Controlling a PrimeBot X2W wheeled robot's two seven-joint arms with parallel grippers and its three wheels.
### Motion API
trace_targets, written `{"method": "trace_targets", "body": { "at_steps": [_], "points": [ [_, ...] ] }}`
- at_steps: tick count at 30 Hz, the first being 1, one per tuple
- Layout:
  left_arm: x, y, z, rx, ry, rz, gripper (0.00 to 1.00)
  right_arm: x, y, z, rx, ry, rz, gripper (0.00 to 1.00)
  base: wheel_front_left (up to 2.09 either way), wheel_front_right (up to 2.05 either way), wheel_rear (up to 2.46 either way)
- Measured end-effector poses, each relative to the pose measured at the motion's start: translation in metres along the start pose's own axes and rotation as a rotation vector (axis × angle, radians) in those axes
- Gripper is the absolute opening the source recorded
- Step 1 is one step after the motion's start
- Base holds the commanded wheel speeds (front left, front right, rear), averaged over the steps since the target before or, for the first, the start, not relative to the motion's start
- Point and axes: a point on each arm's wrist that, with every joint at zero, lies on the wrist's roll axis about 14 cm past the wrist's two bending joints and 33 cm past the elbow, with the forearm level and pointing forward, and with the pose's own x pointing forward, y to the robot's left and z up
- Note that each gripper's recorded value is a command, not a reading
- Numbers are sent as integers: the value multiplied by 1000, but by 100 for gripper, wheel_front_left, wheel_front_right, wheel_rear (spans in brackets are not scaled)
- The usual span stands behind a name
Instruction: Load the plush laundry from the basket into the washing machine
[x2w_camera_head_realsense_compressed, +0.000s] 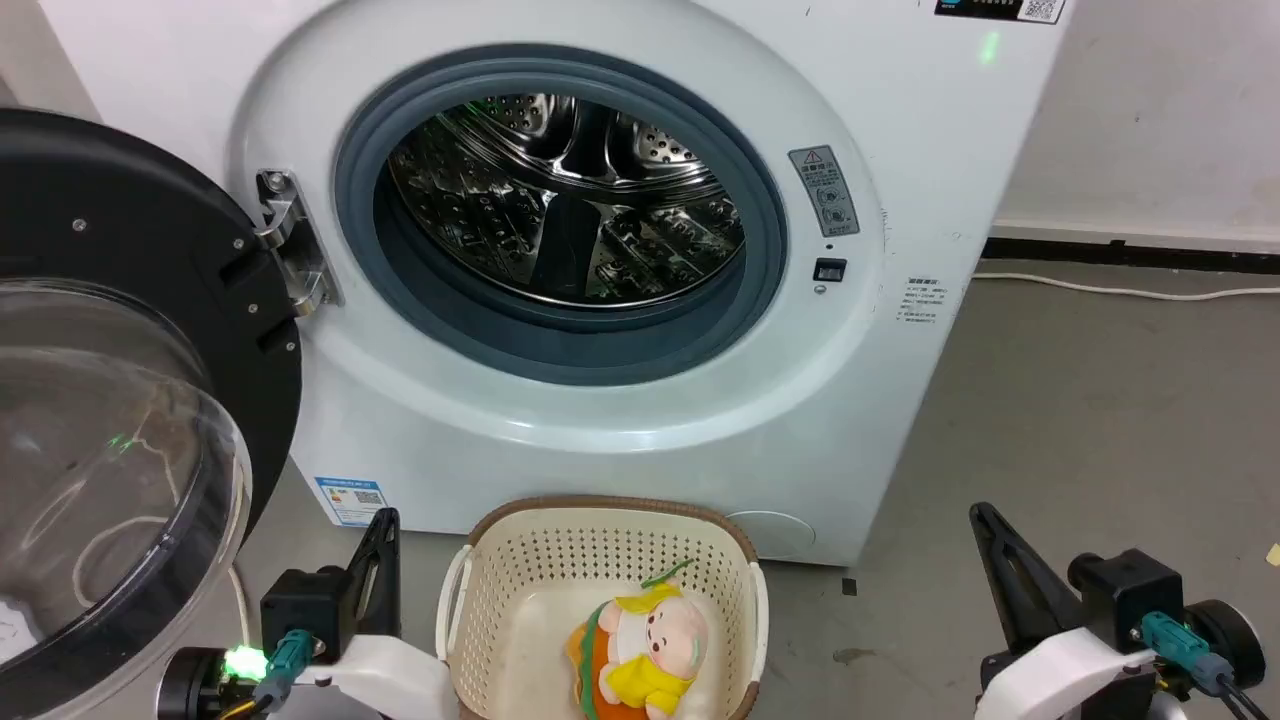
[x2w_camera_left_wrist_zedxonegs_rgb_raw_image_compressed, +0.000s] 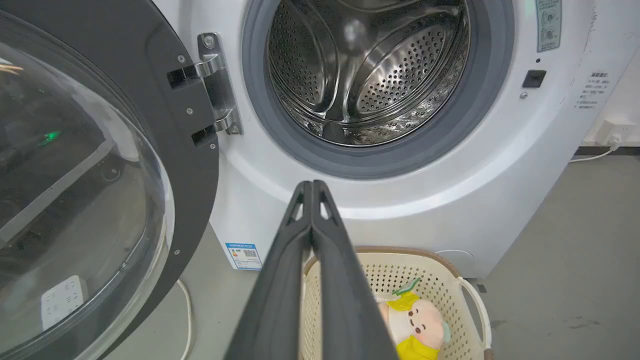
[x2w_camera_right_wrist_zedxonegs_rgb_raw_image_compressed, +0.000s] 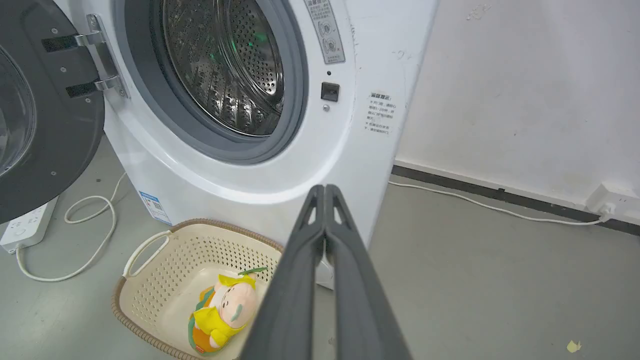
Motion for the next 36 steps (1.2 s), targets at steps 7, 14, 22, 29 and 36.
{"method": "trace_targets", "body": {
  "at_steps": [7, 14, 22, 29, 36],
  "points": [
    [0, 0, 0, 0, 0, 0, 0, 0, 0, 0, 0, 0, 0, 0, 0, 0, 0],
    [0, 0, 0, 0, 0, 0, 0, 0, 0, 0, 0, 0, 0, 0, 0, 0, 0],
    [0, 0, 0, 0, 0, 0, 0, 0, 0, 0, 0, 0, 0, 0, 0, 0, 0],
    [0, 0, 0, 0, 0, 0, 0, 0, 0, 0, 0, 0, 0, 0, 0, 0, 0],
    [0, 0, 0, 0, 0, 0, 0, 0, 0, 0, 0, 0, 0, 0, 0, 0, 0]
  ]
}}
